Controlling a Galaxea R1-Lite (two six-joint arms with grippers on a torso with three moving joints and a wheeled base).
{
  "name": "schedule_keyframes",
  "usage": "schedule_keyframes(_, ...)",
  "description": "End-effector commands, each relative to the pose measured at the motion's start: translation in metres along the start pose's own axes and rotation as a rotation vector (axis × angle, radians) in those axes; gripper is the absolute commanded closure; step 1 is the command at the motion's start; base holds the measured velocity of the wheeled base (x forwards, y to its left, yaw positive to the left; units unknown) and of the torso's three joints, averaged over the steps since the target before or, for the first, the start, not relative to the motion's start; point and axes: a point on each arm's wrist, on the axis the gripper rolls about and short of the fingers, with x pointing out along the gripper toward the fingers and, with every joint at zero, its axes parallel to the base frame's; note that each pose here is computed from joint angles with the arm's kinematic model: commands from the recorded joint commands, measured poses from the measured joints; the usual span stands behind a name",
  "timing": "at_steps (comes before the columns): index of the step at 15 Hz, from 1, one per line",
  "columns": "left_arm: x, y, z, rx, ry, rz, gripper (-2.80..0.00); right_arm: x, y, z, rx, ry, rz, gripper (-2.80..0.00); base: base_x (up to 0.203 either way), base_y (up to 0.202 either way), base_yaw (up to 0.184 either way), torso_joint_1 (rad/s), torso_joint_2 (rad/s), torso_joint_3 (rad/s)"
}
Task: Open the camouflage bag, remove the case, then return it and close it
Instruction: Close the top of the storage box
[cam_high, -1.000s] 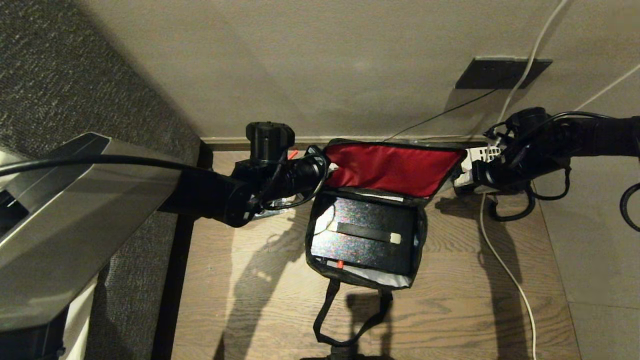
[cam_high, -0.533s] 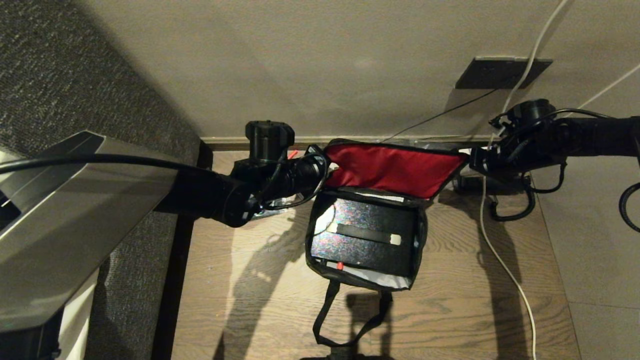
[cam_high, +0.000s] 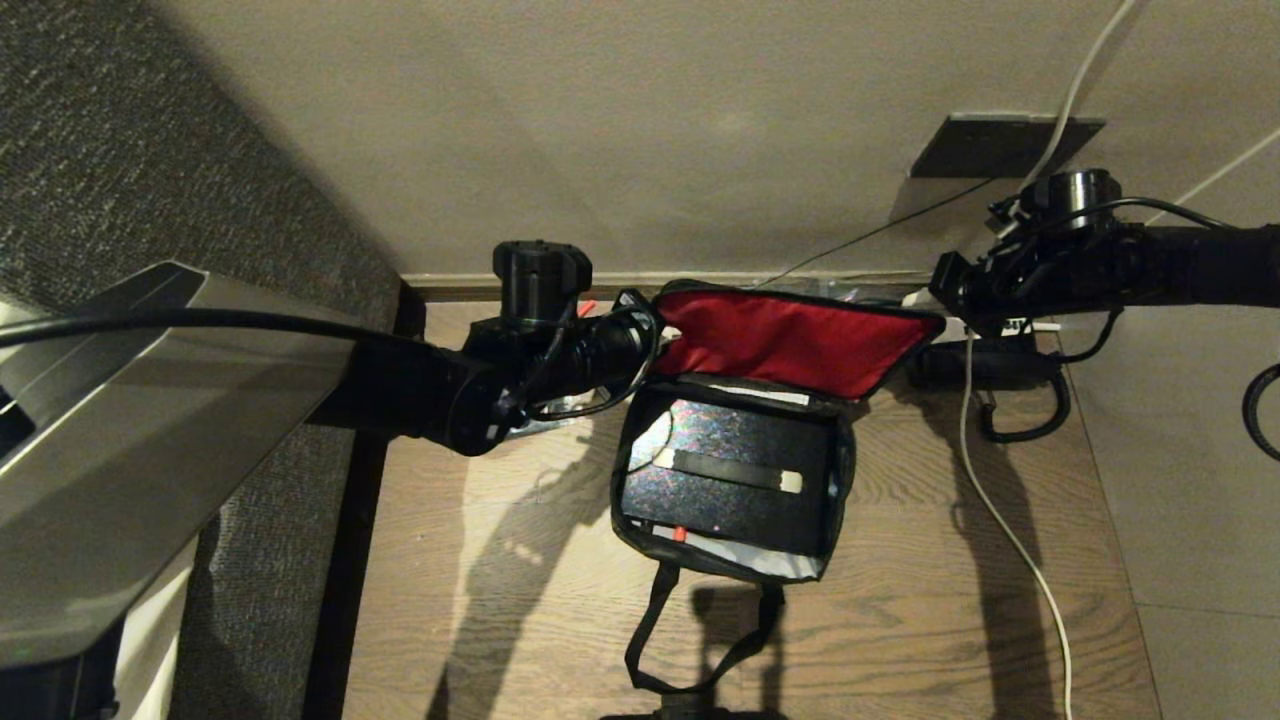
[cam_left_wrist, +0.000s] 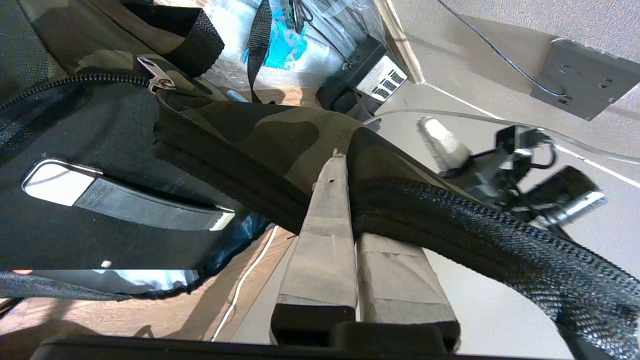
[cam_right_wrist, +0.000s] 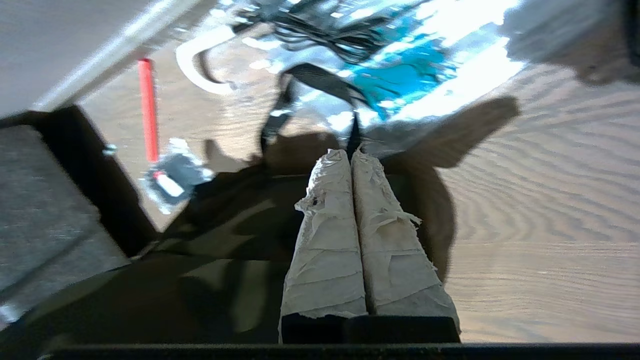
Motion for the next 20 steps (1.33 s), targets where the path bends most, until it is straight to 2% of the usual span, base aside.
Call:
schedule_keyframes(1,0.001,0.001,-0.001,-0.006,0.004,-0.001,0.0,-0.015,0.016,0.005,0.001,-0.015,0.036,0.0,0.0,0.0,0.0,0.0,0.0,0.0)
schedule_keyframes(4,0.003,0.003,-0.003,-0.007,0.007,0.002,0.0,-0.037,0.048,0.003,0.044,0.03,0.116,0.0,0.0,0.0,0.0,0.0,0.0,0.0)
schedule_keyframes(8,0.003,0.004,-0.003,-0.008,0.009,0.007,0.0,-0.049,0.08,-0.012,0.035,0.109,0.141,0.0,0.0,0.0,0.0,0.0,0.0,0.0)
schedule_keyframes(10,0.003,0.005,-0.003,-0.01,0.011,0.013,0.0,-0.056,0.091,-0.021,0.038,0.165,0.132,0.0,0.0,0.0,0.0,0.0,0.0,0.0)
schedule_keyframes(13,0.001,0.007,-0.003,-0.015,0.015,0.027,0.0,-0.063,0.105,-0.033,-0.002,0.233,0.131,0.0,0.0,0.0,0.0,0.0,0.0,0.0)
schedule_keyframes(20,-0.004,0.017,0.005,-0.024,-0.01,0.062,0.0,-0.067,0.119,-0.052,0.004,0.343,0.107,0.0,0.0,0.0,0.0,0.0,0.0,0.0)
